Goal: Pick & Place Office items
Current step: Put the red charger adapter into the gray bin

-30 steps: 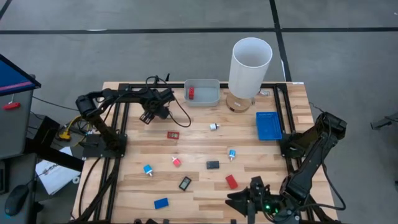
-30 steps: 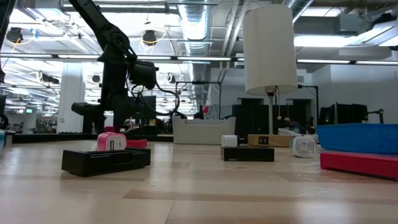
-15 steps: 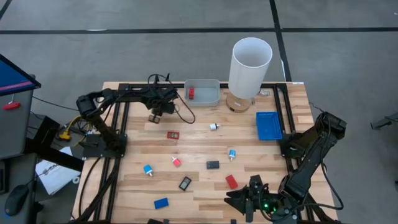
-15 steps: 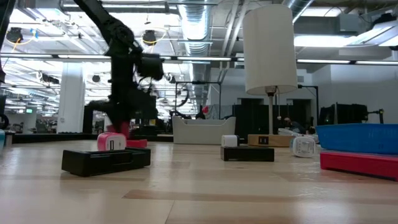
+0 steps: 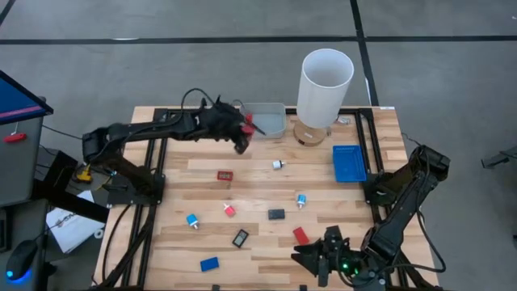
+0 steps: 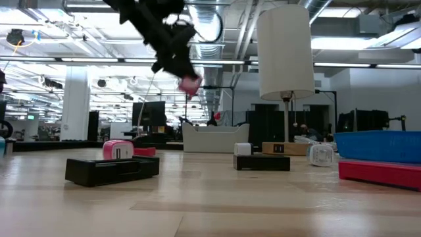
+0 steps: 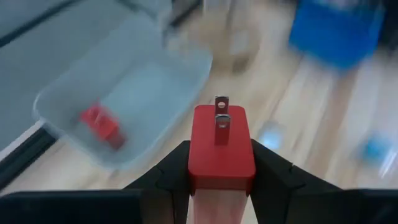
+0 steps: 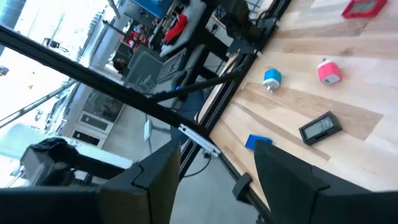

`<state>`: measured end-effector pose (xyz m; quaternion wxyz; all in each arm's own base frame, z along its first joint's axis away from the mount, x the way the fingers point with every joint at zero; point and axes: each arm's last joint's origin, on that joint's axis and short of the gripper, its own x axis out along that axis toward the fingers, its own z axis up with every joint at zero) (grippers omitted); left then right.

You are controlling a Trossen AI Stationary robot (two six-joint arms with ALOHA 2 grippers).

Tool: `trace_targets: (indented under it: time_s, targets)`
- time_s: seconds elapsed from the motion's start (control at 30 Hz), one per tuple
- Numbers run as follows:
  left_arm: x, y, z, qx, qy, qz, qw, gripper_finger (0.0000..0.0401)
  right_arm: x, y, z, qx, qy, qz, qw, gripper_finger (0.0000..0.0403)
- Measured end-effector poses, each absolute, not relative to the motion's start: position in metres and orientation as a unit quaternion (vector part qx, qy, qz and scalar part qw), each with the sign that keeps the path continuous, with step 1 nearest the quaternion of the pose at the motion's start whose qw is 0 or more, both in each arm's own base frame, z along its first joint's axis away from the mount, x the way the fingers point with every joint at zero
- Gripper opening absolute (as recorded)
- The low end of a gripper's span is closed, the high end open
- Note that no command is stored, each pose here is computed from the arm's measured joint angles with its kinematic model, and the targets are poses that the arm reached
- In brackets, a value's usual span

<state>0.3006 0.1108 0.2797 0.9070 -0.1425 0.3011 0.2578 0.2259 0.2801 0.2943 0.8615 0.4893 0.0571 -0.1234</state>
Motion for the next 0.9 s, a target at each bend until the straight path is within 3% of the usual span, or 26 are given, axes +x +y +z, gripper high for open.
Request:
trace_targets:
  time_s: [0.23,0.43,0.7,0.9]
  targets:
    - [0.329,0.081,0.283,-0.209,0.153,0.384,0.887,0.0115,0.226,0.280,0.295,0.485,0.051,-0.127,0.864,0.0198]
    - [0.358,0.077,0.253,-0.243,0.080,0.450,0.856,0.0115,0.225,0.280,0.295,0.477,0.049,-0.127,0.868,0.0198]
    - [0.378,0.112,0.214,-0.233,0.072,0.512,0.824,0.0115,0.223,0.282,0.295,0.479,0.050,-0.124,0.868,0.0198]
    - [0.408,0.134,0.212,-0.142,0.116,0.518,0.836,0.0115,0.223,0.282,0.295,0.495,0.046,-0.126,0.859,0.0198]
